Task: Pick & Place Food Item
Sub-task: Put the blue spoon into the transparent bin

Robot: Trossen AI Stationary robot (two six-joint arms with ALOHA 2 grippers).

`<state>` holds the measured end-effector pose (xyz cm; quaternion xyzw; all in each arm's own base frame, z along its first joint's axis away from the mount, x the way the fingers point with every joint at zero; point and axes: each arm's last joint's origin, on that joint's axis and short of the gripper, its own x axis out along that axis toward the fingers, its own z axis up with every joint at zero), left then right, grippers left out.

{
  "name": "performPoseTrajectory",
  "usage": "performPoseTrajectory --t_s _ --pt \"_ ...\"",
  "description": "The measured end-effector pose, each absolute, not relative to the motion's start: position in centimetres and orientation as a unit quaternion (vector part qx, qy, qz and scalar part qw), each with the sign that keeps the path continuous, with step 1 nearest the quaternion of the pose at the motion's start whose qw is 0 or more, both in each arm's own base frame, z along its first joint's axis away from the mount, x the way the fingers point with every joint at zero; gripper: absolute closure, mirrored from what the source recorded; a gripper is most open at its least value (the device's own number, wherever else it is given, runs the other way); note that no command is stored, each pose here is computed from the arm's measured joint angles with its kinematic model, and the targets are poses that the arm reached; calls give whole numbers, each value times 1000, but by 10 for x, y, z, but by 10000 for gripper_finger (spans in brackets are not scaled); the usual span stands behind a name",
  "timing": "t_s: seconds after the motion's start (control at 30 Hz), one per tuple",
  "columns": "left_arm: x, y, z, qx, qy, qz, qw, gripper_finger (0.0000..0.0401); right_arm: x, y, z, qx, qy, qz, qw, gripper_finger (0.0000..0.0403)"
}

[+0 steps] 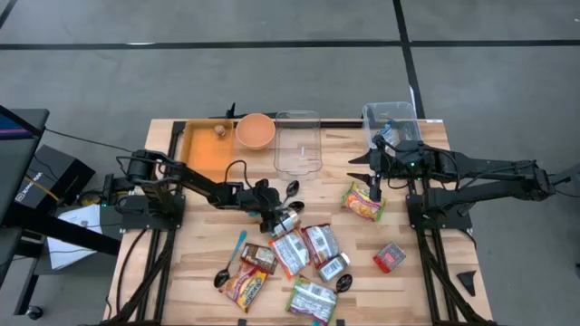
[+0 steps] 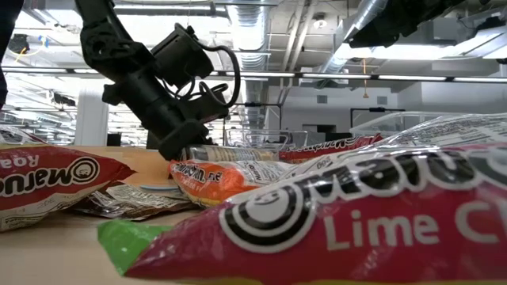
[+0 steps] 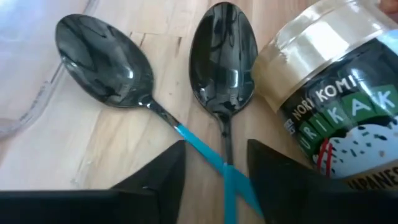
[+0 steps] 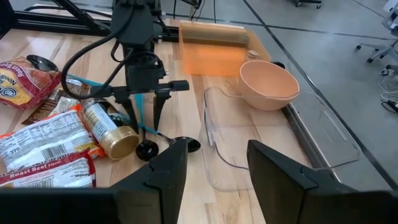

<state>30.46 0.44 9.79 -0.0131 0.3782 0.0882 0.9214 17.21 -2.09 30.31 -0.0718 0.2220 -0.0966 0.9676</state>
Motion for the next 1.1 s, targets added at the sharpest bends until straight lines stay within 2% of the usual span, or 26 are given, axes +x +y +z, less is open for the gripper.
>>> performPoseTrajectory --t_s 0.2,0.23,0.5,0.93,1.1 --pt "304 2 99 -13 380 69 922 377 172 -21 303 -72 223 -96 967 239" --pt "304 2 100 -17 378 63 924 385 172 -21 303 -72 223 -96 967 239" --pt "306 -1 107 -3 355 34 934 395 172 -21 303 -72 223 -97 967 239" --pt "284 -11 149 5 288 15 958 399 172 -21 303 -71 223 -96 967 239" --pt "274 -11 143 -14 300 4 954 399 172 -21 303 -71 223 -96 967 239"
